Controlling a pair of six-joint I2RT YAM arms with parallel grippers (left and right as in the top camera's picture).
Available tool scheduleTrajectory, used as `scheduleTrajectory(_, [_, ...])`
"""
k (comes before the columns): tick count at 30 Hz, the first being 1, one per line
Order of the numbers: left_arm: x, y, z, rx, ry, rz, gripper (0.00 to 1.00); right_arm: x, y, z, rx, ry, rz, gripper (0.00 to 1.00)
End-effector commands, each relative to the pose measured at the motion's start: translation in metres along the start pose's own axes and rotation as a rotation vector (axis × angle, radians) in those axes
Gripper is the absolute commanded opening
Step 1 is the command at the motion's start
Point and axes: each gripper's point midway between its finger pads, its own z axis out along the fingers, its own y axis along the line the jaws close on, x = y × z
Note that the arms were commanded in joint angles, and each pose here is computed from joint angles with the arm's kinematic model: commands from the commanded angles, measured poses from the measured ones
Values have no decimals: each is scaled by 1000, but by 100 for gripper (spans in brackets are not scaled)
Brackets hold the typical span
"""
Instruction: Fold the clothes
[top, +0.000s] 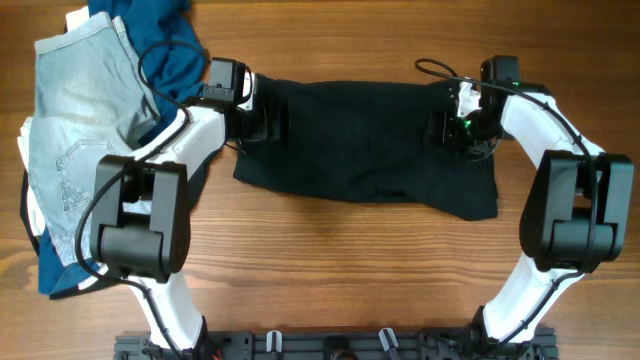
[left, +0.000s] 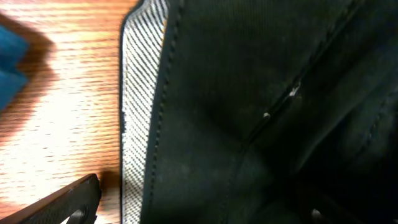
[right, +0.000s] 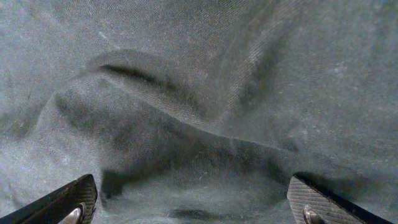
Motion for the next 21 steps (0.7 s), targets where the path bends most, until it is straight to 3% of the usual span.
scheduleTrajectory(1, [19,-7,22,67,78,5,100,7,-5,10,-11,40,11,100])
scheduleTrajectory(3, [26,-13,29,110,107,-1,96,8,-5,10,-11,41,11,100])
scheduleTrajectory(4, [29,-16,31,132,120,-3,84,8,-5,10,-11,41,12,100])
scheduleTrajectory(5, [33,-19,33,157,134,-7,46,7,-5,10,-12,38,21,100])
scheduleTrajectory(7, [34,-20,33,162,141,-8,13,5,-4,8,-15,35,42,100])
scheduleTrajectory(8, [34,-20,33,162,141,-8,4,4,-1,7,-29,36,42,100])
scheduleTrajectory(13, [25,-9,17,151,126,-90,4,-10,23,-17,-118,-6,23,99])
scheduleTrajectory(19, [0,14,-74,134,28,-163,4,-16,56,-77,-201,-93,-23,99])
scheduleTrajectory(21, [-1,13,-96,133,7,-166,4,-13,65,-83,-237,-95,-51,88])
